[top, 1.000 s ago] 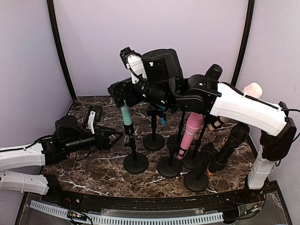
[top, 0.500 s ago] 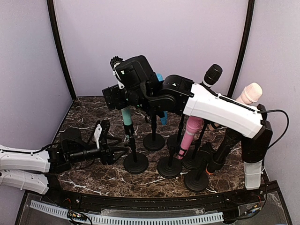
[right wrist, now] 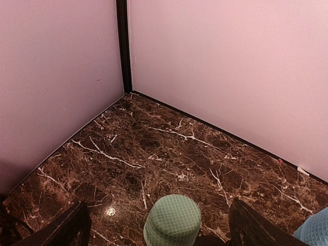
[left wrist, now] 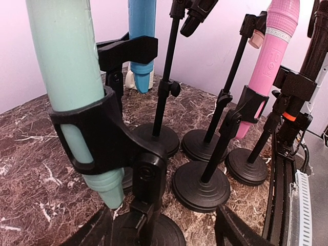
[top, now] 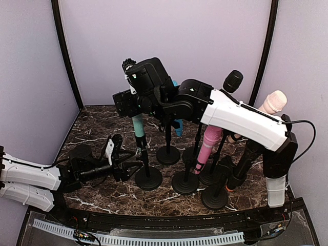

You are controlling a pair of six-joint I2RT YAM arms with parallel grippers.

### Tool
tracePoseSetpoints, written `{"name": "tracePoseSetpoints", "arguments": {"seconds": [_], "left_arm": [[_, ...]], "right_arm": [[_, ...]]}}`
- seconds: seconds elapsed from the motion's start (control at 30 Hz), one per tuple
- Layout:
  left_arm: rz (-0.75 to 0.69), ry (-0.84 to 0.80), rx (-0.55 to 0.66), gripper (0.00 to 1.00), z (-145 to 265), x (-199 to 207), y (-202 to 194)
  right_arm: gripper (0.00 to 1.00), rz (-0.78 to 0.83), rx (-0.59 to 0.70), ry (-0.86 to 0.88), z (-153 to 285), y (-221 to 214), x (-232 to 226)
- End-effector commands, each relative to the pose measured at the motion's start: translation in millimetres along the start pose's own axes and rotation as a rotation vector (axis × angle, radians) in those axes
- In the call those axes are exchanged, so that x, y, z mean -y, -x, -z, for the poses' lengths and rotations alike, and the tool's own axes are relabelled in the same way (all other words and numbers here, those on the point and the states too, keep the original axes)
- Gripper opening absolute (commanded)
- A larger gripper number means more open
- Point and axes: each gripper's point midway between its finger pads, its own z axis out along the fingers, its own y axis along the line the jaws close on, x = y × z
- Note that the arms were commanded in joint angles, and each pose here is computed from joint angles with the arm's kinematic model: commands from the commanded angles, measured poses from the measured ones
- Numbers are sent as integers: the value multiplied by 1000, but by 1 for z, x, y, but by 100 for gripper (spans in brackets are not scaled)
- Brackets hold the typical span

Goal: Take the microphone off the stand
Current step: Hold the microphone stand at the center of the board.

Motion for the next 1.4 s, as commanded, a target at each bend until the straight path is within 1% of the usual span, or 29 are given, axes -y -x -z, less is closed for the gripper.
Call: {"name": "tracePoseSetpoints", "arguments": {"seconds": [0.0, 0.13, 0.17, 0.2, 0.23, 0.27, 0.3, 0.33, 0.37, 0.4, 0.43, 0.47, 0.57, 0.77, 0.93, 1.03, 1.1, 1.13, 1.17, 1.2, 1.23, 1.27, 1.3, 1.33, 1.37], "left_arm": [[57, 17, 85, 71, 3, -1, 21], [136, 80, 124, 72, 2, -8, 60], [143, 113, 115, 72, 4, -13, 62], [150, 120, 137, 72, 5, -13, 76], [157, 158, 118, 72, 6, -19, 75], [162, 169, 134, 74, 7, -20, 87], [163, 194, 111, 74, 7, -23, 86], [161, 200, 126, 76, 6, -23, 99], [160, 217, 104, 76, 5, -25, 98], [158, 220, 116, 78, 4, -25, 111], [156, 236, 92, 78, 2, -27, 109], [154, 246, 97, 79, 0, -28, 118], [150, 297, 65, 80, -4, -38, 120], [182, 319, 63, 81, -15, -49, 122], [177, 341, 60, 81, -25, -60, 121], [160, 330, 76, 75, -30, -61, 125], [146, 335, 82, 68, -32, -64, 128], [139, 341, 82, 63, -32, -67, 129], [134, 338, 87, 60, -33, -68, 130], [129, 339, 88, 55, -33, -69, 130], [128, 334, 95, 52, -33, -70, 132], [127, 331, 97, 45, -34, -70, 132], [124, 316, 104, 42, -34, -68, 135], [119, 310, 106, 36, -34, -67, 136], [116, 294, 107, 33, -34, -65, 136]], "right_arm": [[94, -39, 44, 51, 12, 18, -1], [94, -54, 78, 119, 28, 30, -4], [94, -58, 88, 130, 32, 35, -4], [94, -59, 96, 141, 35, 38, -3], [94, -61, 106, 148, 39, 42, -2], [94, -61, 112, 152, 42, 45, -2], [95, -61, 117, 159, 45, 47, -2], [95, -61, 123, 164, 47, 49, -1], [95, -60, 126, 167, 49, 50, -1], [95, -63, 131, 174, 52, 52, -1], [95, -66, 138, 184, 55, 55, -1], [95, -67, 142, 196, 58, 57, -2], [96, -72, 158, 233, 67, 63, -5], [96, -75, 167, 266, 77, 66, -6], [96, -72, 168, 285, 81, 64, -8], [96, -71, 167, 282, 82, 63, -8], [96, -65, 163, 280, 83, 61, -8], [95, -66, 166, 282, 86, 62, -8], [95, -65, 165, 284, 88, 62, -9], [95, -65, 166, 287, 89, 62, -9], [95, -67, 167, 291, 92, 63, -9], [95, -68, 164, 292, 94, 62, -9], [95, -71, 163, 296, 97, 62, -9], [95, -73, 161, 302, 99, 62, -10], [95, -76, 158, 308, 102, 62, -10]]}}
